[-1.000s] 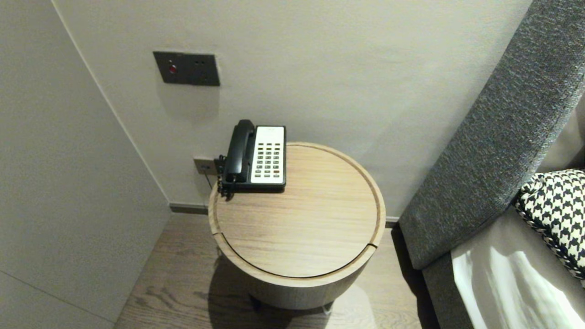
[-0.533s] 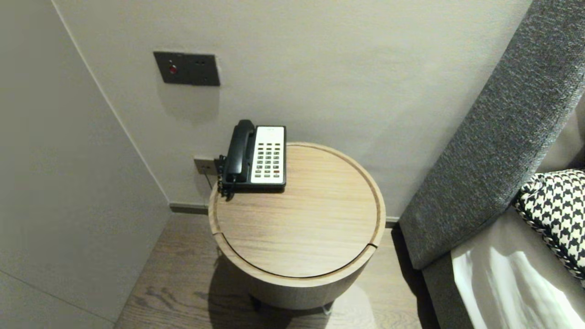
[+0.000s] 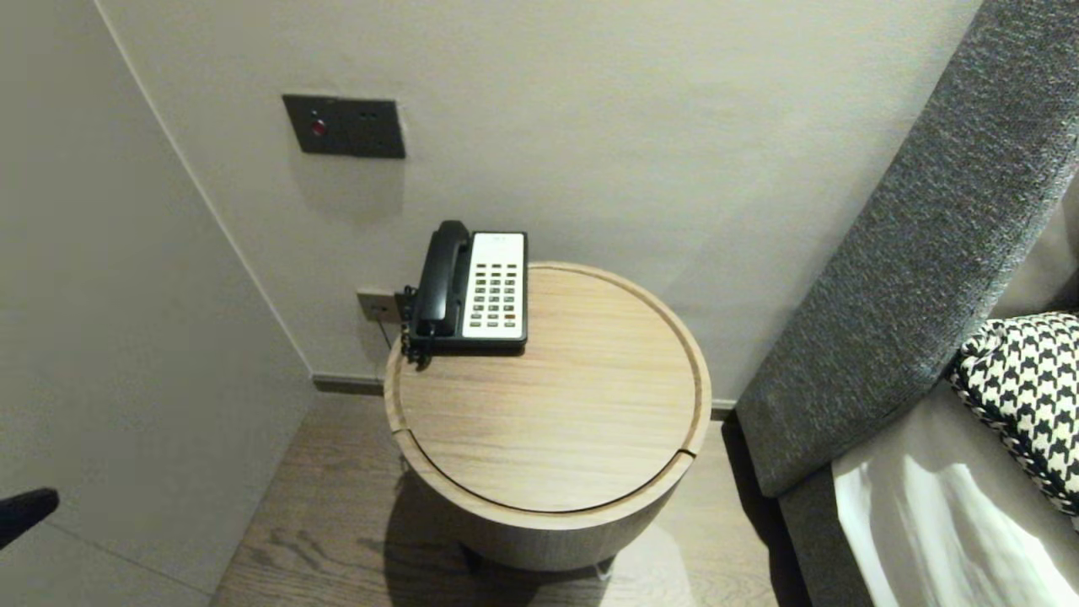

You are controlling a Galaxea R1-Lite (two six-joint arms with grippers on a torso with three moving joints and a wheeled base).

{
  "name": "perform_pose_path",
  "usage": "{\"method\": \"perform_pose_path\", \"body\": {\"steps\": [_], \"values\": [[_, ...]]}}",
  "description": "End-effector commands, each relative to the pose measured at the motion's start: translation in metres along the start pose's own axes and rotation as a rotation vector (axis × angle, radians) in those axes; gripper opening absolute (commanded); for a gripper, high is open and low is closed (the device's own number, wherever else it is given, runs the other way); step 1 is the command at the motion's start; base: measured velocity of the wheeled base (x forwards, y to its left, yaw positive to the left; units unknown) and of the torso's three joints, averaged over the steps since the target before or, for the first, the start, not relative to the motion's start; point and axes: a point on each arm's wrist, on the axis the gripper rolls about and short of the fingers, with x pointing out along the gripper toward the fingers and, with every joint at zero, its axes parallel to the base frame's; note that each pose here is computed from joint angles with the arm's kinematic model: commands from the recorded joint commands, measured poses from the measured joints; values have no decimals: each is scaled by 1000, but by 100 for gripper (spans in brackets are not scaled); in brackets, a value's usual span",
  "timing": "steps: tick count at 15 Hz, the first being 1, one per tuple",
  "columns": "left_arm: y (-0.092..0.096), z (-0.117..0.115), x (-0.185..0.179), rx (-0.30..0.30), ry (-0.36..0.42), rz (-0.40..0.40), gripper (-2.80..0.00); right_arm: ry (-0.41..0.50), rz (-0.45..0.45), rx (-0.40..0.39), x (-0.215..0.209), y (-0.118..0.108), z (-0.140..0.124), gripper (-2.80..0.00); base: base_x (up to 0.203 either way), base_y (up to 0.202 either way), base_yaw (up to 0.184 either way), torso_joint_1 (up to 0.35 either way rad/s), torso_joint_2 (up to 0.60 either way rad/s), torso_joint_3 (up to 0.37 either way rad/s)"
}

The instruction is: Open the nightstand drawer

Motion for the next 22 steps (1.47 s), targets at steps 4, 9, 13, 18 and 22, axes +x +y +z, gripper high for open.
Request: {"method": "perform_pose_path", "body": {"steps": [4, 9, 13, 18, 22], "values": [[-62, 44, 76, -177, 408, -167, -280, 38, 1, -1, 2, 0, -11, -280, 0, 0, 0, 0, 0, 0], [-125, 44, 125, -293, 531, -175, -280, 38, 1, -1, 2, 0, -11, -280, 0, 0, 0, 0, 0, 0], [-149, 36, 151, -317, 506, -175, -280, 38, 1, -1, 2, 0, -11, -280, 0, 0, 0, 0, 0, 0], [-166, 13, 167, -259, 566, -145, -280, 38, -1, -1, 2, 0, -11, -280, 0, 0, 0, 0, 0, 0], [-176, 4, 182, -247, 556, -141, -280, 38, 0, -1, 2, 0, -11, -280, 0, 0, 0, 0, 0, 0]]}}
